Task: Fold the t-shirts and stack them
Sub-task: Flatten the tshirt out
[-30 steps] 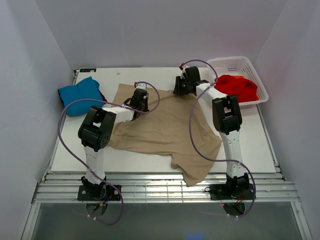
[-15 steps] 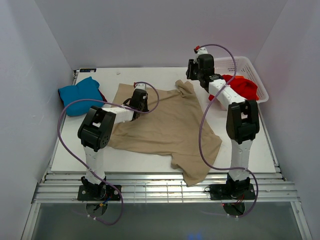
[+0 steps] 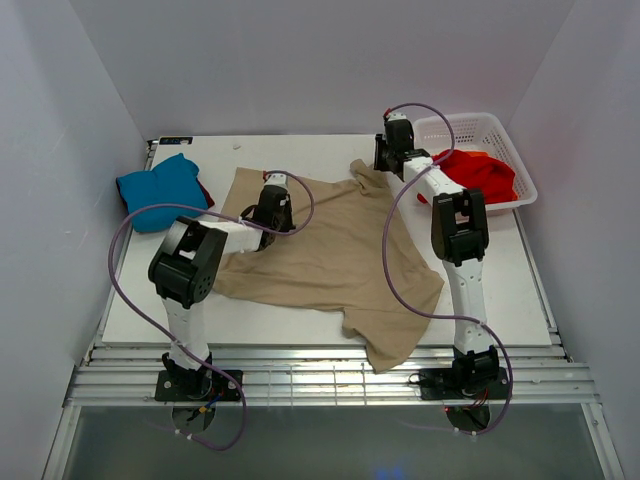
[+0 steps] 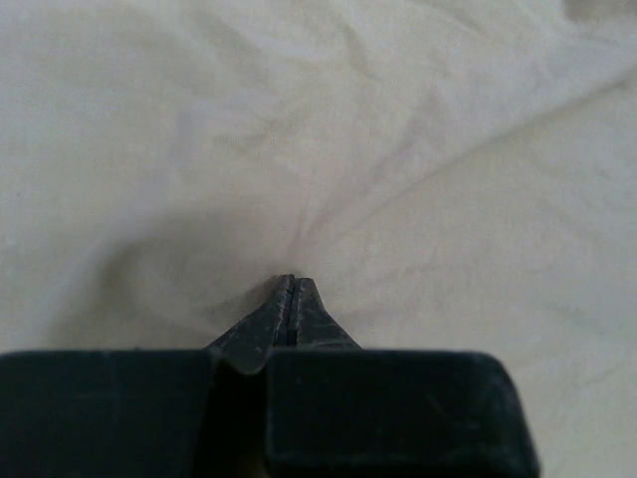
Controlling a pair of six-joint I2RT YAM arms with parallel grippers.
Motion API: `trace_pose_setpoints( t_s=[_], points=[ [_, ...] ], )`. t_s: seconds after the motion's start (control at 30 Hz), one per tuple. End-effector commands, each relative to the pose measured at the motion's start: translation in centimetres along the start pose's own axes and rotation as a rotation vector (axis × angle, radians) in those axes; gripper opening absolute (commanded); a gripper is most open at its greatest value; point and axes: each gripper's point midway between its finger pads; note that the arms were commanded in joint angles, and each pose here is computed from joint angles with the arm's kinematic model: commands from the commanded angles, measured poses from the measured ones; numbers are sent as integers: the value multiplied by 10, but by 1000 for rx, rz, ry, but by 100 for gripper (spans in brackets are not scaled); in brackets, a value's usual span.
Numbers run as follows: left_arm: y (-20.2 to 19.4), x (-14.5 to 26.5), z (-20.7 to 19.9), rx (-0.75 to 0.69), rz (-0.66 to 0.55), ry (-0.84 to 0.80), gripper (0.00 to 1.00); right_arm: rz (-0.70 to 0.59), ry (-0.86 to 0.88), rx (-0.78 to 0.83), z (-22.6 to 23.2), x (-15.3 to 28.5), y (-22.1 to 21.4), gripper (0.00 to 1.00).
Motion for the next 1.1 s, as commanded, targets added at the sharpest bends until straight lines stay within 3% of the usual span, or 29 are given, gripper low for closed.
trace_pose_setpoints(
  t_s=[0.0, 0.07, 0.1, 0.2, 0.47, 0.6, 0.73, 0.83, 1.07],
  points=[
    [-38, 13, 5, -24, 122, -14, 0, -72, -5, -2, 2, 7, 32, 38],
    [-39, 14, 6, -24, 125, -12, 0, -62, -8, 6, -1, 5, 27, 38],
    [-39, 14, 6, -23, 126, -12, 0, -54, -12, 7, -2, 4, 24, 45],
    [-39, 15, 7, -19, 126, -7, 0, -17, -17, 18, -5, 0, 11, 50],
    [-35, 18, 10, -17, 116, 8, 0, 89, 21, 23, -4, -18, -28, 51],
    [-36, 19, 13, -27, 119, 24, 0, 118, 13, 16, -7, -22, -38, 41],
    [-36, 20, 14, -30, 118, 30, 0, 136, 2, 9, -11, -23, -44, 37],
    [-35, 20, 15, -27, 117, 36, 0, 130, -35, 0, -21, -21, -41, 8],
    [-32, 20, 15, -20, 111, 37, 0, 6, -93, 29, -31, 5, 15, 8]
  ],
)
Point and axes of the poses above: each gripper's point midway between its finger pads, its own x axis back along the fingers, its own z axis along the line the jaws close on, y = z × x, and after that the axes turned 8 degrees about -x, right-handed
